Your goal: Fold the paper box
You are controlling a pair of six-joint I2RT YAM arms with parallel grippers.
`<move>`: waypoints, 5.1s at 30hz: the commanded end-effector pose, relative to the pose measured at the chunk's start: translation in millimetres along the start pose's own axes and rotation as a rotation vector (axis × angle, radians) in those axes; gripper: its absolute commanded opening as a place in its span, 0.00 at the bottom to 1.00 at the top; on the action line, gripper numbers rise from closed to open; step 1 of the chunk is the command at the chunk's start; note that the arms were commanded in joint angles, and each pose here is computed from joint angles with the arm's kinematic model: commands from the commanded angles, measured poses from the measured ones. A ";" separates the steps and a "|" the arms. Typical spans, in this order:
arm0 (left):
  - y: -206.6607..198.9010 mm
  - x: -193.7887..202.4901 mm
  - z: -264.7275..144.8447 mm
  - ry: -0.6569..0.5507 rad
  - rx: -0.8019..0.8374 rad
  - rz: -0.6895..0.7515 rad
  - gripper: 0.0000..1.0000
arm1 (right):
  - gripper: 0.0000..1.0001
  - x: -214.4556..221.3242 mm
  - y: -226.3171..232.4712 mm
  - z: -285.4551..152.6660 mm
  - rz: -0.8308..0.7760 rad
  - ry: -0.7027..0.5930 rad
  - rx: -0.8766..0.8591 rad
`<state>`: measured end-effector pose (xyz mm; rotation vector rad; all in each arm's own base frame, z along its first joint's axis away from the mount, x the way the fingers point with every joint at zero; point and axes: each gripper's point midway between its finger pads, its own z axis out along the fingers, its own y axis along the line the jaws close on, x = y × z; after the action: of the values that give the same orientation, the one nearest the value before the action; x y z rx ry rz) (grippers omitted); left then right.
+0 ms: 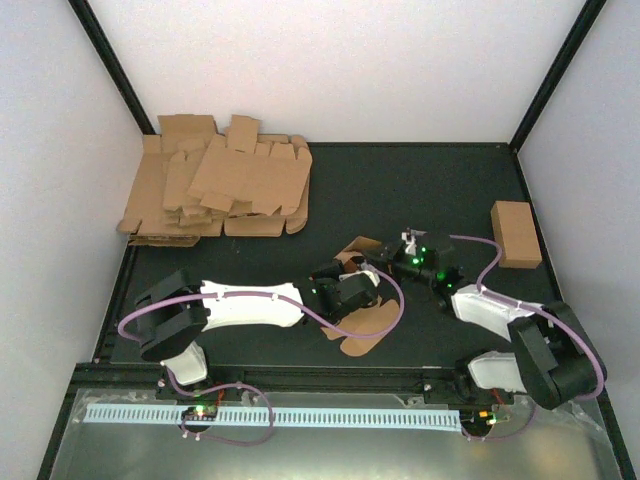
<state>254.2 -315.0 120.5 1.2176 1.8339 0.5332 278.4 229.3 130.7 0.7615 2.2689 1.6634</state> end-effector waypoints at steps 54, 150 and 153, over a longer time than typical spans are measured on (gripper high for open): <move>13.7 29.5 9.2 0.141 0.991 -0.681 0.78 | 0.15 -0.5 -10.0 16.7 -0.040 0.050 0.006; 18.8 -20.9 -37.5 -0.053 0.878 -0.649 0.83 | 0.11 18.9 35.1 -6.8 -0.742 0.054 0.059; 25.5 -21.8 -38.5 -0.071 0.887 -0.674 0.83 | 0.10 19.4 27.9 -5.0 -0.738 0.067 0.070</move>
<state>238.2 -315.7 148.7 1.0307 2.3797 -0.6567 268.3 234.0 152.6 -0.1008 2.2744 1.2146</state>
